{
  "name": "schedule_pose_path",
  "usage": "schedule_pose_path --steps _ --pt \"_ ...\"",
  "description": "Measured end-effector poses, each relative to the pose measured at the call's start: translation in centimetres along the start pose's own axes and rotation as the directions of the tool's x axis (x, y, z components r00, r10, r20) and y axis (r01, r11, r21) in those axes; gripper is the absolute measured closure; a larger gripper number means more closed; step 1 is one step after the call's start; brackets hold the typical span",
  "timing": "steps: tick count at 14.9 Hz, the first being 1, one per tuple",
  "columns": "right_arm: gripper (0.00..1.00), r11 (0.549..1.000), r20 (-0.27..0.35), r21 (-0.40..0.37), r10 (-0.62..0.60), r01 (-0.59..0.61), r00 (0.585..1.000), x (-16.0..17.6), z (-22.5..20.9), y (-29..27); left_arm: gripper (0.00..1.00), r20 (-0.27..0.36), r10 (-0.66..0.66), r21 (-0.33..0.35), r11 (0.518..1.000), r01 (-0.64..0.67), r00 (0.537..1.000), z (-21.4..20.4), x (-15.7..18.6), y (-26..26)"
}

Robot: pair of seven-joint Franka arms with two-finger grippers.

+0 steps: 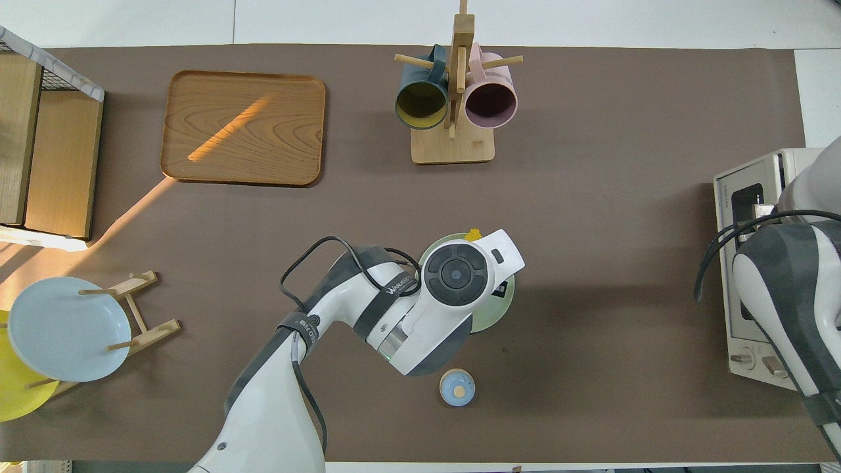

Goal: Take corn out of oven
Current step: 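Carry the corn with the left gripper onto the wooden tray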

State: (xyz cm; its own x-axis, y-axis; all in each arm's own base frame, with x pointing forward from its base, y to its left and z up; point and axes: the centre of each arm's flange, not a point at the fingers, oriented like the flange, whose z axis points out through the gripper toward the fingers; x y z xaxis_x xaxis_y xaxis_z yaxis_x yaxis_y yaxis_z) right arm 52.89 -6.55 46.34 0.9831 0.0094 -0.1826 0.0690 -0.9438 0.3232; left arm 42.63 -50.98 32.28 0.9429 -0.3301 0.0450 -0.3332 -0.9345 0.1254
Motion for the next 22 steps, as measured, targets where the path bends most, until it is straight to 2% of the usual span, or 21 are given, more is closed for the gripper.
schedule_pose_path --steps 2,5,9,14,16,17,19,22 --pt "0.99 1.000 0.015 0.000 0.002 -0.002 1.000 -0.3 0.0 0.1 0.44 0.005 -0.047 0.006 0.999 0.047 0.999 -3.5 1.8 -2.6" --pt "0.99 0.998 0.034 0.003 -0.057 0.057 0.998 -1.1 -0.5 0.6 0.44 -0.005 -0.144 0.016 0.989 0.144 0.990 -9.7 4.9 -10.9" --pt "0.99 0.997 0.038 0.042 -0.071 0.069 0.997 -2.5 -3.4 2.8 0.44 -0.049 -0.253 0.015 0.967 0.254 0.966 -12.4 8.9 -22.9" --pt "0.99 0.983 -0.013 0.183 -0.032 0.034 0.999 -3.7 -11.1 3.4 0.44 -0.051 -0.291 0.046 0.955 0.293 0.955 -10.0 15.3 -31.1" --pt "0.84 0.968 -0.020 0.249 -0.032 0.036 0.999 -4.0 -12.2 3.0 0.44 -0.041 -0.264 0.052 0.963 0.266 0.964 -7.6 16.7 -35.1" --pt "0.80 0.964 -0.014 0.265 -0.035 0.037 0.999 -4.1 -12.4 2.9 0.44 -0.042 -0.256 0.053 0.965 0.258 0.966 -6.7 17.0 -37.1" --pt "0.74 0.960 -0.009 0.276 -0.037 0.038 0.999 -4.3 -13.0 2.8 0.44 -0.048 -0.254 0.051 0.965 0.256 0.966 -5.1 17.4 -39.5" --pt "0.73 0.954 -0.019 0.296 -0.042 0.046 0.999 -3.8 -14.0 1.4 0.44 -0.056 -0.249 0.049 0.967 0.252 0.967 -3.5 18.4 -40.7"
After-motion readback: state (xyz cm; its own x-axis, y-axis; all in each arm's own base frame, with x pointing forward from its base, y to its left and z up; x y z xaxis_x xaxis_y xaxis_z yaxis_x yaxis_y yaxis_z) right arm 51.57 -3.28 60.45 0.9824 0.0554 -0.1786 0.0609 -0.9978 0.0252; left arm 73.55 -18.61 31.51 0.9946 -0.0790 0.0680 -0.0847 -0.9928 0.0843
